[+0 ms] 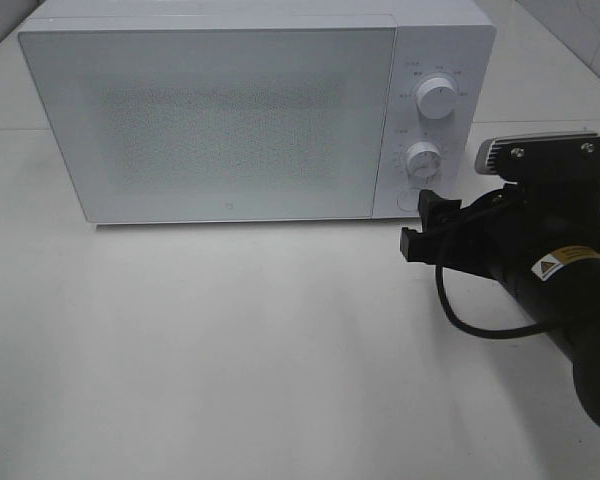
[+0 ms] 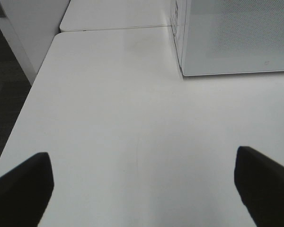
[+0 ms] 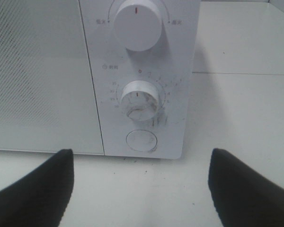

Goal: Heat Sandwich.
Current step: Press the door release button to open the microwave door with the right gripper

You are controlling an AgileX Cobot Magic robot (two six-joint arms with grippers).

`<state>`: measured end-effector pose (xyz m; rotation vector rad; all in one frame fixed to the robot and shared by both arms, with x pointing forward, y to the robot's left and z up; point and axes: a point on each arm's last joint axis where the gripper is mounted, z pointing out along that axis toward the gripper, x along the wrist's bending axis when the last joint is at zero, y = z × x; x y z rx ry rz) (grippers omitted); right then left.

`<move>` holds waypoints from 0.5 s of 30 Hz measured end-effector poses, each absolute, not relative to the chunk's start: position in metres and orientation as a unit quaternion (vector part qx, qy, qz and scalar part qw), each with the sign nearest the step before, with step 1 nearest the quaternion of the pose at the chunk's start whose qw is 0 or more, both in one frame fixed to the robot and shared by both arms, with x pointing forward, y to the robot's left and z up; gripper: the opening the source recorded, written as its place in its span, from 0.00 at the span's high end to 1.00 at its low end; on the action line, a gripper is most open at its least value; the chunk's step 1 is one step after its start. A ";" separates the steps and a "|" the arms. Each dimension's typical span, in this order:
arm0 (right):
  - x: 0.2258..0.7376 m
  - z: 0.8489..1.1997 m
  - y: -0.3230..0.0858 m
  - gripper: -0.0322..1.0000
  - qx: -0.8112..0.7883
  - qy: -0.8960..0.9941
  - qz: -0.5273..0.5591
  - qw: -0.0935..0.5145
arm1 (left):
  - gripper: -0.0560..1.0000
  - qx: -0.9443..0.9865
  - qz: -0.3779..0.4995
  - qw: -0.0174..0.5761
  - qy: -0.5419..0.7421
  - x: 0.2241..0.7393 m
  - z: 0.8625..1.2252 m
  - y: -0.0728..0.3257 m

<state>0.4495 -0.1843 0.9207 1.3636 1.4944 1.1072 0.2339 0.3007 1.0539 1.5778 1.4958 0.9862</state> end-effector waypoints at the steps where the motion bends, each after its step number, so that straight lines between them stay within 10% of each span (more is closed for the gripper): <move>1: 0.448 0.916 -0.181 0.23 0.540 0.598 0.433 0.405 | 0.03 0.614 0.384 0.368 0.583 0.234 1.054 0.301; 15: 0.445 0.907 -0.176 0.23 0.545 0.600 0.426 0.401 | 0.03 0.614 0.384 0.368 0.583 0.234 1.054 0.301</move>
